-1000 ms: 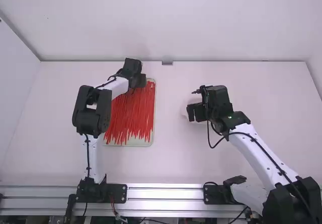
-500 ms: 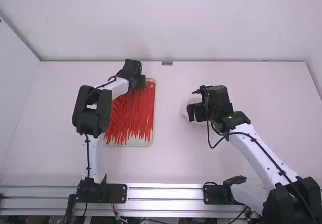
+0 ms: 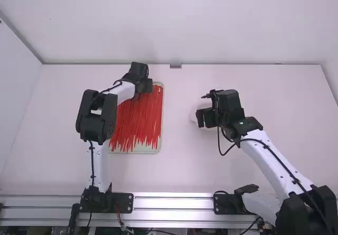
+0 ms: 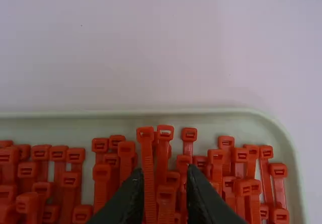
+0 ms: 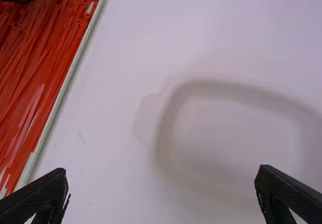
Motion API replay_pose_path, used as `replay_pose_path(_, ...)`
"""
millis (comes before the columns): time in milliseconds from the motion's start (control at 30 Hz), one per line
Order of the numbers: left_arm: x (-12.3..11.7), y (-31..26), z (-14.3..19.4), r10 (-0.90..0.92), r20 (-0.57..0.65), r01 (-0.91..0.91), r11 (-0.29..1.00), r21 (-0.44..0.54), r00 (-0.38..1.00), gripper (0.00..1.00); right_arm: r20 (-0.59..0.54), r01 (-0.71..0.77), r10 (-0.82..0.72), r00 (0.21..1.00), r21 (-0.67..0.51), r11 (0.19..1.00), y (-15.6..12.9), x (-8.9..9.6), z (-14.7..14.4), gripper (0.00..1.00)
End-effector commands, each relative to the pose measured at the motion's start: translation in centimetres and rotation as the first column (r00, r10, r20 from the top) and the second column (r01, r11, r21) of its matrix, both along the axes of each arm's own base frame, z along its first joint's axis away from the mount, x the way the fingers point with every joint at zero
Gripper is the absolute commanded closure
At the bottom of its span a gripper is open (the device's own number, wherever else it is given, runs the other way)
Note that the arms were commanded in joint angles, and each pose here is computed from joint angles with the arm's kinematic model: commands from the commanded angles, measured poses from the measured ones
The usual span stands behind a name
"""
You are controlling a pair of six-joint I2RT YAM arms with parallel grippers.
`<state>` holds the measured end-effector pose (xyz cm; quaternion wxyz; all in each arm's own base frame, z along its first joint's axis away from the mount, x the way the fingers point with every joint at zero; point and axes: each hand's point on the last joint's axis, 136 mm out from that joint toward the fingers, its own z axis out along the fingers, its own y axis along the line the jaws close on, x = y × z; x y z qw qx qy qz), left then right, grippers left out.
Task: Fasten the cable tie
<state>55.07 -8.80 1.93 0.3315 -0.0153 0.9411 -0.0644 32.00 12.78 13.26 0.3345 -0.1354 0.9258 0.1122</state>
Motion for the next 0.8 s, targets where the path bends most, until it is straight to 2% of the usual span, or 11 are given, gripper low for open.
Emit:
replay_pose_path(0, -0.33, -0.02, -1.05, 0.000, -0.021, 0.000, 1.000, 0.009, 1.000, 0.76, 0.028, -0.004, 0.004, 1.000, 0.009, 1.000, 0.37, 0.68, 1.36, 0.01)
replay_pose_path(767, -0.58, -0.16, -1.25, -0.006, -0.031, 0.006, 1.000, 0.014, 0.999, 0.78, 0.027, -0.006, 0.005, 1.000, 0.011, 1.000, 0.41, 0.66, 1.35, 0.01)
